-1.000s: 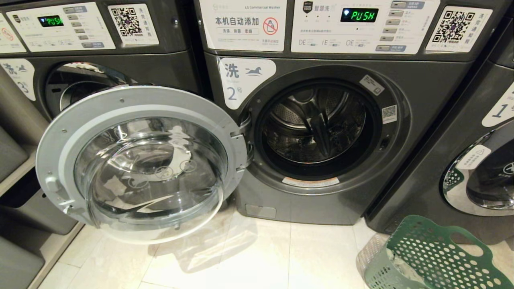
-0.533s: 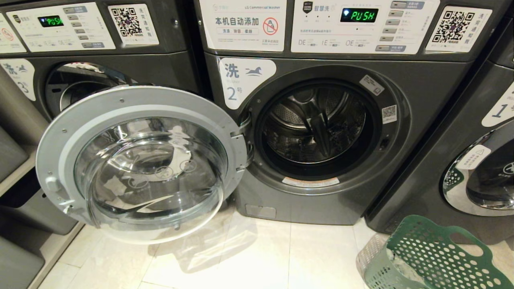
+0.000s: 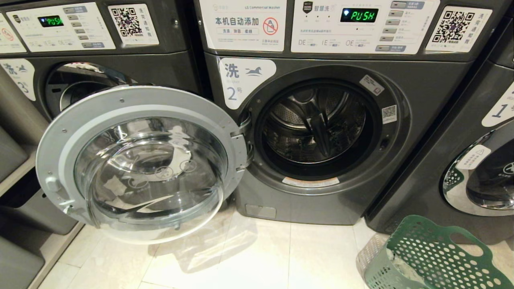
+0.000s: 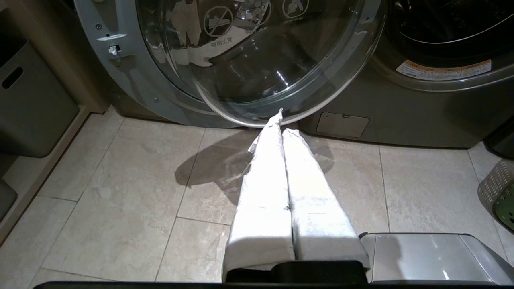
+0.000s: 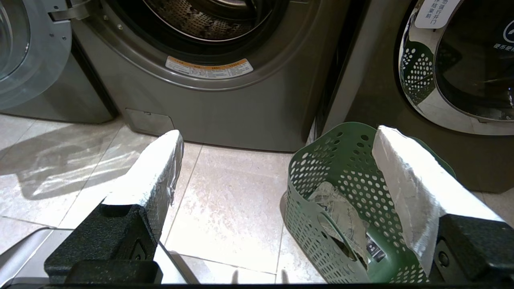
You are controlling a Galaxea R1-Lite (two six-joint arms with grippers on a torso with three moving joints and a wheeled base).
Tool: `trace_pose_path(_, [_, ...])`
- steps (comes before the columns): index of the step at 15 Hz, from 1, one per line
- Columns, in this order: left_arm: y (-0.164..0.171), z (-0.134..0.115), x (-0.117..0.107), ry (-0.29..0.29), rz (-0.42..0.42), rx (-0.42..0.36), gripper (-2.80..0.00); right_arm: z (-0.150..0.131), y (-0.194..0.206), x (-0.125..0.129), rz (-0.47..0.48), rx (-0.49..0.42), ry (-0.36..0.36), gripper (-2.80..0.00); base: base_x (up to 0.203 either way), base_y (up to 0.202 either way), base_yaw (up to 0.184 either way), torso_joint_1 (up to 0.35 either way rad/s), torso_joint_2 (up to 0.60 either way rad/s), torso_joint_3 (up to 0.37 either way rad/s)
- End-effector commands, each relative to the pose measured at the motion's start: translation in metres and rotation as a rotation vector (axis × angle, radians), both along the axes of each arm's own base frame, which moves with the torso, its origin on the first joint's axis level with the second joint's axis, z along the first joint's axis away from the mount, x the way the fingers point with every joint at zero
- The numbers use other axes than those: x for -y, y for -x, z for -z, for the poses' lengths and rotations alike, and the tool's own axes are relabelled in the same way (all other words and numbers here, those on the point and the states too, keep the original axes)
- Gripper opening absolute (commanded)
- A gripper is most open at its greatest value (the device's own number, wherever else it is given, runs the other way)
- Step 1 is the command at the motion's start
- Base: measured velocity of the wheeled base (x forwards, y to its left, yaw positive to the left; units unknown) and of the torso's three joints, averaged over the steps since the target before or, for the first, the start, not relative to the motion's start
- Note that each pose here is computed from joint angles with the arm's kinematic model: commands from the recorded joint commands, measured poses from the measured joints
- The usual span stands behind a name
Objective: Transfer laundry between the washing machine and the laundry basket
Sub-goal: Pick a cloth and place it into the basket
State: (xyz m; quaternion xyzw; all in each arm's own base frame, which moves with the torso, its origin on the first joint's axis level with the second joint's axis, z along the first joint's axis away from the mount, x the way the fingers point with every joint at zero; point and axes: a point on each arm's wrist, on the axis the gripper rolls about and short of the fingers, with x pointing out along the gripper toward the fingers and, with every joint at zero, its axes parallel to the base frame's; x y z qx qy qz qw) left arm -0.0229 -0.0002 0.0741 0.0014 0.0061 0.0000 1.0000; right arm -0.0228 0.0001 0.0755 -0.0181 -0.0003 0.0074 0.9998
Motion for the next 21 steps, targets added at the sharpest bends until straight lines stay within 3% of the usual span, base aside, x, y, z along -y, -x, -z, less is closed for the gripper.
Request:
trace_pose_path(1, [0.0000, 0.0005, 0.0000, 0.000, 0.000, 0.000, -2.80, -0.0001, 0.0001, 0.0000, 0.000, 0.003, -0.001, 0.00, 0.000, 0.000, 0.000, 0.000, 0.00, 0.000])
trace_pose_path(6, [0.0000, 0.0005, 0.0000, 0.000, 0.000, 0.000, -2.80, -0.0001, 0.0001, 0.0002, 0.009, 0.002, -0.029, 0.00, 0.000, 0.000, 0.000, 0.000, 0.00, 0.000])
trace_pose_path(21, [0.0000, 0.0005, 0.0000, 0.000, 0.000, 0.000, -2.80, -0.0001, 0.0001, 0.0001, 0.004, 0.002, -0.015, 0.00, 0.000, 0.000, 0.000, 0.000, 0.00, 0.000])
